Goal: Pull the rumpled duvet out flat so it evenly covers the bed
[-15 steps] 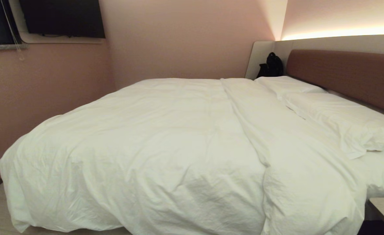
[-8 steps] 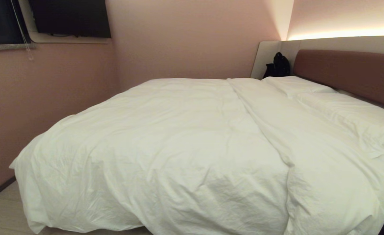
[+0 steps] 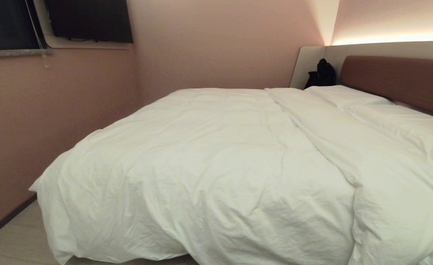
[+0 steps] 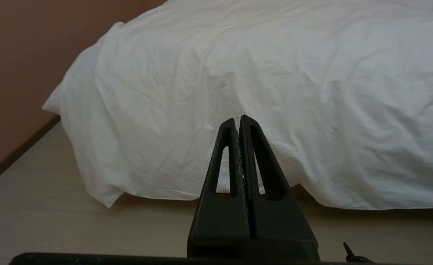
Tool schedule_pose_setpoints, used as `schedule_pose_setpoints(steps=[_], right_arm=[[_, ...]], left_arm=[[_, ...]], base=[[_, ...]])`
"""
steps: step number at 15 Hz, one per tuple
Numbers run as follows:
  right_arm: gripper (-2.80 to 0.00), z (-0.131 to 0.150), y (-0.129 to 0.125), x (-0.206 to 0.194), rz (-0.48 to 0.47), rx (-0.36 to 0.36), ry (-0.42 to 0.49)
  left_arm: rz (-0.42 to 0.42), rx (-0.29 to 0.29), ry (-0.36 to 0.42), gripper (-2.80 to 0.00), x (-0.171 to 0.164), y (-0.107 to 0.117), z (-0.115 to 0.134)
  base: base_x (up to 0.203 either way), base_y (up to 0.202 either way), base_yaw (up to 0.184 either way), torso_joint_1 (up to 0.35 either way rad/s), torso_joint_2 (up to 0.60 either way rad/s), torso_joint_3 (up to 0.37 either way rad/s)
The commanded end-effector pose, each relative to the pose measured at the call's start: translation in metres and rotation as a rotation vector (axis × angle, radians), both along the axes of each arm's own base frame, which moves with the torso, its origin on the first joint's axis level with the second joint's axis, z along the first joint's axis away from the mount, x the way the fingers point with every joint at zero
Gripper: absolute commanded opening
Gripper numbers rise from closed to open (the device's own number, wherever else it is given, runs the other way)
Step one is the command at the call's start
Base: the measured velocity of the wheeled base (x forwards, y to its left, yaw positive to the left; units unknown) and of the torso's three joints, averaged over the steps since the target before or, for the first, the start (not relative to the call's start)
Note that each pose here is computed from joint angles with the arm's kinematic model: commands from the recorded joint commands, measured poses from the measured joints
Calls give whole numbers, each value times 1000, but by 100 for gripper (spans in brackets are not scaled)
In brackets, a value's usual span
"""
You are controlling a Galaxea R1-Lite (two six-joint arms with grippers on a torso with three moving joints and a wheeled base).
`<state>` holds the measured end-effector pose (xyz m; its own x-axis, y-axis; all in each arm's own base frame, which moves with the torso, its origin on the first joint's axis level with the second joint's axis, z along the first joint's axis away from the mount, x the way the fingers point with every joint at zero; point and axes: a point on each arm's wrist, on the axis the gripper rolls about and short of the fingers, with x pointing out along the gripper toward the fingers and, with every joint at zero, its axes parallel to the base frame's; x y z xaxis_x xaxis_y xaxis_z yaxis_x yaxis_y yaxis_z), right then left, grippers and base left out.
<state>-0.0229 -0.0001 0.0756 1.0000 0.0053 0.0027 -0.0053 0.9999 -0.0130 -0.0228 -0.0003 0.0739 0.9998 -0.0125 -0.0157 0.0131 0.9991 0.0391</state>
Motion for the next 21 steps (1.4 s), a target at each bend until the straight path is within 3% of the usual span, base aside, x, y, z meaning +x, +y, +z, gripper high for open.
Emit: schedule_pose_setpoints(steps=[1, 21], right_arm=[[-280, 0, 0, 0, 1, -1, 1], [-280, 0, 0, 0, 1, -1, 1]], left_arm=[[0, 1, 0, -280, 0, 0, 0], [0, -3, -2, -280, 0, 0, 0]], base=[[0, 192, 1, 2, -2, 2], [0, 196, 0, 2, 3, 3]])
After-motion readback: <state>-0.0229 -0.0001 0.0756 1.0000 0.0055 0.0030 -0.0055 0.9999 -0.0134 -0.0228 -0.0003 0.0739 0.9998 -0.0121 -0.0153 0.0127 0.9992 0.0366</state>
